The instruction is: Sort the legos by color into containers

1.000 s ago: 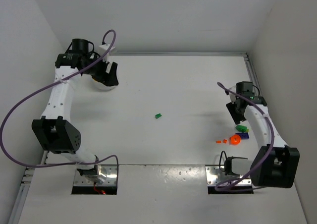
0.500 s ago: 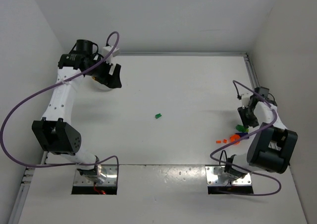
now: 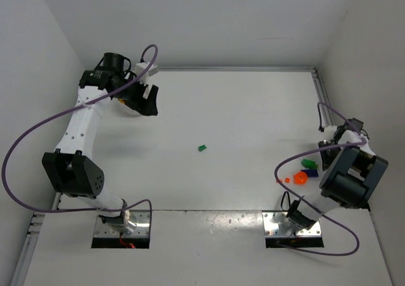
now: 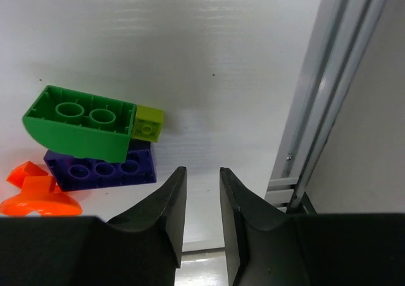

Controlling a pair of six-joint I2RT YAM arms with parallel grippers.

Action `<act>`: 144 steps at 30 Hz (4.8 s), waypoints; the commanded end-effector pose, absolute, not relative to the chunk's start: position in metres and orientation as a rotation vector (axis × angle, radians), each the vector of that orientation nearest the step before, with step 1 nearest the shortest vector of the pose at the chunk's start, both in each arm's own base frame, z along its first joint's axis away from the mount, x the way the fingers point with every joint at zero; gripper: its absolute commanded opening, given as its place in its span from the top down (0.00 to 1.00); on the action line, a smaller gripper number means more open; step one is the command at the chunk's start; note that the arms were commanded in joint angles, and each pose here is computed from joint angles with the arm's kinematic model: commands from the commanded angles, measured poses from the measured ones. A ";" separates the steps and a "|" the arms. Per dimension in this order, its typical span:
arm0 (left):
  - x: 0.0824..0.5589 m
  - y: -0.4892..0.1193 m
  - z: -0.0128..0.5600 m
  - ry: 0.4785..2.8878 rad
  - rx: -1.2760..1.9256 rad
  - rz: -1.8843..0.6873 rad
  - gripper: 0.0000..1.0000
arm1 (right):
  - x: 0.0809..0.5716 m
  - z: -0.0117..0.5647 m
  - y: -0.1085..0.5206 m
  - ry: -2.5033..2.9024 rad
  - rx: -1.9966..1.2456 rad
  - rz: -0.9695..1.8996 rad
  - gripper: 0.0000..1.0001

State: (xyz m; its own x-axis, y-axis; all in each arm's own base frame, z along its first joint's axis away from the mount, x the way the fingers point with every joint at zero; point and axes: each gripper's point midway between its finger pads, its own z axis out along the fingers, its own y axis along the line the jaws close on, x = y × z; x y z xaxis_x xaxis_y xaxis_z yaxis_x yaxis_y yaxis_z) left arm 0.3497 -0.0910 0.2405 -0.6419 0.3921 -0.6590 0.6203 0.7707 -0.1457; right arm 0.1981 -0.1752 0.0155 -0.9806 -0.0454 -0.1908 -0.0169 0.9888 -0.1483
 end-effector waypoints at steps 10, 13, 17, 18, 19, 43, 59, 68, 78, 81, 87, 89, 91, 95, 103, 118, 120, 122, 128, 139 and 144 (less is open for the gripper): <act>0.348 -0.099 0.256 2.278 0.758 -0.489 0.17 | 0.214 -0.005 -0.179 2.920 -0.081 -0.136 0.72; 0.347 -0.099 0.255 2.272 0.758 -0.486 0.17 | 0.216 -0.012 -0.175 2.932 -0.107 -0.118 0.74; 0.344 -0.099 0.251 2.261 0.759 -0.482 0.17 | 0.218 -0.020 -0.167 2.966 -0.123 -0.060 0.75; 0.341 -0.098 0.245 2.279 0.758 -0.489 0.17 | 0.220 -0.020 -0.164 2.965 -0.141 -0.059 0.75; 0.341 -0.098 0.246 2.270 0.758 -0.486 0.17 | 0.221 -0.023 -0.160 2.972 -0.164 -0.048 0.75; 0.313 -0.083 0.206 2.234 0.763 -0.536 0.17 | 0.263 -0.025 -0.009 3.014 -0.868 0.190 0.76; 0.295 -0.093 0.234 2.067 0.783 -0.561 0.16 | 0.278 0.032 0.013 2.907 -1.068 0.199 0.64; 0.291 -0.097 0.243 2.006 0.790 -0.563 0.16 | 0.267 0.028 -0.018 2.962 -1.089 0.024 0.42; 0.289 -0.099 0.250 1.975 0.797 -0.557 0.15 | 0.254 0.009 -0.024 3.035 -1.117 0.071 0.52; 0.288 -0.099 0.247 1.983 0.796 -0.562 0.15 | 0.243 0.002 -0.026 3.026 -1.218 0.096 0.53; 0.290 -0.101 0.245 1.971 0.804 -0.583 0.15 | 0.238 -0.006 -0.032 3.002 -1.292 0.051 0.53; 0.290 -0.102 0.245 1.976 0.795 -0.588 0.15 | 0.237 -0.008 -0.035 2.996 -1.313 0.032 0.50; 0.293 -0.102 0.244 1.976 0.795 -0.588 0.15 | 0.241 -0.009 -0.037 2.972 -1.325 -0.001 0.49; 0.293 -0.103 0.242 1.984 0.788 -0.608 0.15 | 0.249 -0.010 -0.037 2.929 -1.382 -0.052 0.48; 0.295 -0.103 0.243 1.976 0.790 -0.603 0.15 | 0.238 -0.015 -0.039 2.946 -1.444 -0.036 0.49; 0.292 -0.103 0.238 1.981 0.797 -0.603 0.15 | 0.199 -0.015 -0.042 3.009 -1.500 0.010 0.52; 0.289 -0.103 0.237 1.981 0.797 -0.603 0.15 | 0.199 -0.015 -0.042 3.009 -1.500 0.010 0.54; 0.289 -0.103 0.237 1.981 0.797 -0.603 0.15 | 0.198 -0.017 -0.042 3.009 -1.500 0.010 0.59; 0.290 -0.103 0.235 1.981 0.797 -0.603 0.15 | 0.198 -0.022 -0.042 3.015 -1.483 0.007 0.71; 0.292 -0.103 0.228 1.980 0.797 -0.602 0.15 | 0.225 -0.019 -0.026 2.993 -1.396 0.084 0.87; 0.290 -0.102 0.227 1.984 0.793 -0.593 0.15 | 0.229 -0.018 -0.018 2.996 -1.376 0.131 0.72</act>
